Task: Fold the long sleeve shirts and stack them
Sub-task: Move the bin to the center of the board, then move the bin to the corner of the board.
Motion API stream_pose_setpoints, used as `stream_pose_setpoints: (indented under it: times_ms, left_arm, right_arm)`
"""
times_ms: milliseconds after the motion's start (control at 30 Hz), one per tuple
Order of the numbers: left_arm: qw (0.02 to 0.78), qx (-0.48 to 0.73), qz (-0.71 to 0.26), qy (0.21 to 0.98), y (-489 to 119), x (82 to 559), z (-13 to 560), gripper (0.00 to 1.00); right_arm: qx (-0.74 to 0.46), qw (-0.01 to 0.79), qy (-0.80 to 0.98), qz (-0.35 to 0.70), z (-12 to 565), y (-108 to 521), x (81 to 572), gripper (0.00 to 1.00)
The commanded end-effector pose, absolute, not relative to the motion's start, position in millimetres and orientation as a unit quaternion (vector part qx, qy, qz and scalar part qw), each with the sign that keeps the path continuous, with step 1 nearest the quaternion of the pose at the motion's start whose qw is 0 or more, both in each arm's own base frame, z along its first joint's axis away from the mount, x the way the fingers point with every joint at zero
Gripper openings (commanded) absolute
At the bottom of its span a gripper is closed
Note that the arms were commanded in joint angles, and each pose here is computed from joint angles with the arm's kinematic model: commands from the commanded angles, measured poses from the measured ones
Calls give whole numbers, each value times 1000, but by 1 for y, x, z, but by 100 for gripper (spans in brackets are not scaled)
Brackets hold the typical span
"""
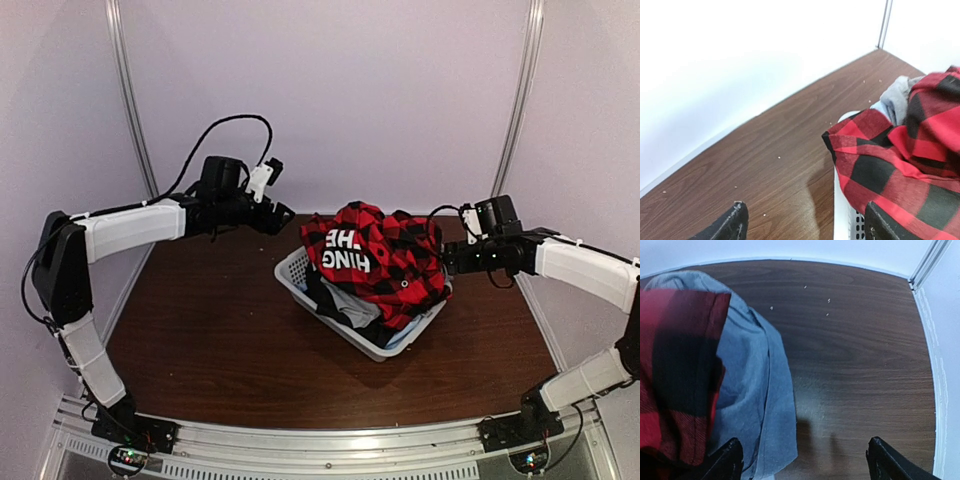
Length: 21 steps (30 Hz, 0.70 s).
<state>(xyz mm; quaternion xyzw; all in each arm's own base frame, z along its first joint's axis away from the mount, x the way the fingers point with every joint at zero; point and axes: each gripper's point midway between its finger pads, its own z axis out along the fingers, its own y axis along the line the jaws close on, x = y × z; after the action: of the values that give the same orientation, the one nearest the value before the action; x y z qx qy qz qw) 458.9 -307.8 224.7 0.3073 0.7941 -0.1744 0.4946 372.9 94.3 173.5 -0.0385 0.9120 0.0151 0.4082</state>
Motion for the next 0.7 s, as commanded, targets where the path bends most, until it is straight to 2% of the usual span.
stream_pose_setpoints:
  times_ms: [0, 167, 300, 367, 500, 667]
  left_arm:
    - [546, 263, -189, 773, -292, 446, 262, 82]
    - [531, 251, -199, 784, -280, 424, 244, 82]
    - [518, 247, -190, 797, -271, 415, 228, 82]
    - [514, 244, -191, 800, -269, 411, 224, 82]
    - [509, 238, -190, 805, -263, 404, 218, 82]
    - [503, 224, -184, 814, -255, 398, 215, 82]
  right_arm:
    - [-67, 366, 925, 73, 144, 114, 357, 86]
    - [-86, 334, 932, 110, 125, 134, 360, 85]
    - [-87, 322, 937, 100, 111, 136, 373, 78]
    - [-85, 313, 941, 94, 102, 137, 381, 69]
    - [-71, 316, 942, 94, 96, 137, 396, 44]
    - [17, 352, 932, 85, 106, 100, 411, 19]
